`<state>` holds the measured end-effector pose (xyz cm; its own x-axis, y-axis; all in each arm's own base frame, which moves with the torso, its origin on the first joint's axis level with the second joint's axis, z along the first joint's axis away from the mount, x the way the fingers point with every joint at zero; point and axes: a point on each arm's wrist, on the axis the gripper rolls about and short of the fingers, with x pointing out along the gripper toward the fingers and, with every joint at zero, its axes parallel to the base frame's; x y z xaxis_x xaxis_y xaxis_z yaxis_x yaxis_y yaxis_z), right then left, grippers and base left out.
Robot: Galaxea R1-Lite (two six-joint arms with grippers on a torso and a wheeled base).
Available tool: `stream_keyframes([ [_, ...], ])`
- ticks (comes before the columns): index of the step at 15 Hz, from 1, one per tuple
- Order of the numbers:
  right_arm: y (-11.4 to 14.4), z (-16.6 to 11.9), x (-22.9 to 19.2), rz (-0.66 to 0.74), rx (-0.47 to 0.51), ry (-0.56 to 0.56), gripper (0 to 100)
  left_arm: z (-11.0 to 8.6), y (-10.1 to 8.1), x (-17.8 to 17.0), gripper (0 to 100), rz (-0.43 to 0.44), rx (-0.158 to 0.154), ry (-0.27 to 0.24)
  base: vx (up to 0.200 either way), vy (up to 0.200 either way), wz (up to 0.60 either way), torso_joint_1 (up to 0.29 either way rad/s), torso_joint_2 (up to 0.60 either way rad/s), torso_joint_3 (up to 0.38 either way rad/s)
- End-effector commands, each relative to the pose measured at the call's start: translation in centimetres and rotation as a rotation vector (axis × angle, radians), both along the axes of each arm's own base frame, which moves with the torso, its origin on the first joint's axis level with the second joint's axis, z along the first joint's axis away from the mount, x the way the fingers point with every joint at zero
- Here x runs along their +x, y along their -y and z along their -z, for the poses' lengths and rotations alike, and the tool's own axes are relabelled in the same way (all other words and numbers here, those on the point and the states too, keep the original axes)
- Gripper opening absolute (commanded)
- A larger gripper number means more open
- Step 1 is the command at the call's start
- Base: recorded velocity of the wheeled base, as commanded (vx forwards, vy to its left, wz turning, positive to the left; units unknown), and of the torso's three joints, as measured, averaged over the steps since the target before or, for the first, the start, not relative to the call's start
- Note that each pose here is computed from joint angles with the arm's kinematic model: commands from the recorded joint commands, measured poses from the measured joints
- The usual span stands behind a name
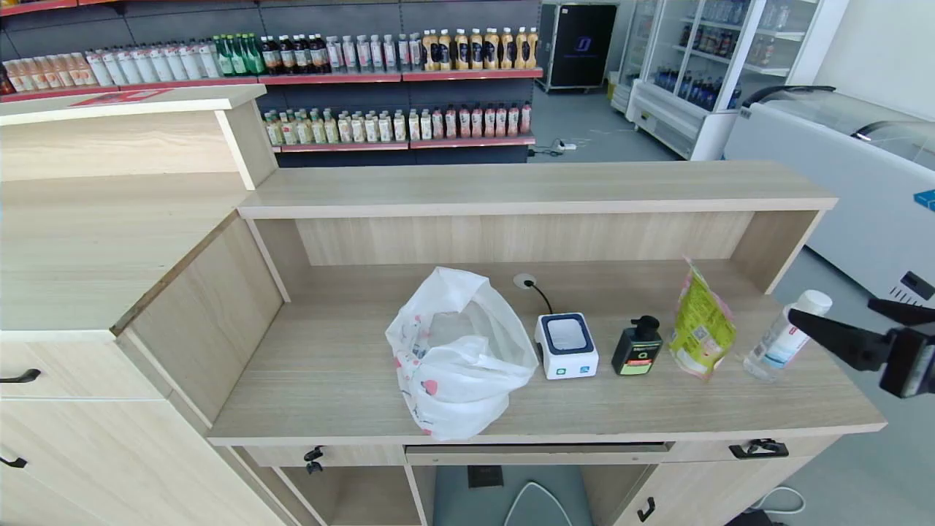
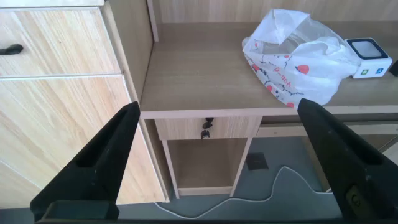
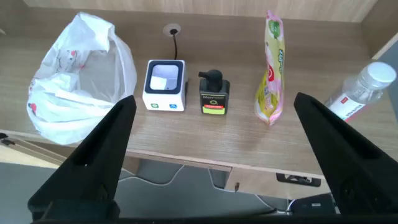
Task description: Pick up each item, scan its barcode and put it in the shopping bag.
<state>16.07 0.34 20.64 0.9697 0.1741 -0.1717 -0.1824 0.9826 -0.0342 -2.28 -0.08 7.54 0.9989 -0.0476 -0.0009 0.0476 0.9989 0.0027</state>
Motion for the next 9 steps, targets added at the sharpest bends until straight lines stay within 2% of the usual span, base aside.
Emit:
stream_keyframes([
  [1,0.2,3.6,6.5,-0.037,-0.018,-0.15,100,0.0,0.0,0.0,100,0.0,0.0,-0.001,0.0,0.0,0.0,0.0,0.0,0.0],
  [3,0.3,5.0,7.8,-0.075,-0.058,-0.177,100,0.0,0.0,0.0,100,0.0,0.0,-0.001,0.0,0.0,0.0,0.0,0.0,0.0],
  [9,0.6,8.4,8.7,-0.093,-0.075,-0.238,100,0.0,0.0,0.0,100,0.0,0.0,-0.001,0.0,0.0,0.0,0.0,0.0,0.0],
])
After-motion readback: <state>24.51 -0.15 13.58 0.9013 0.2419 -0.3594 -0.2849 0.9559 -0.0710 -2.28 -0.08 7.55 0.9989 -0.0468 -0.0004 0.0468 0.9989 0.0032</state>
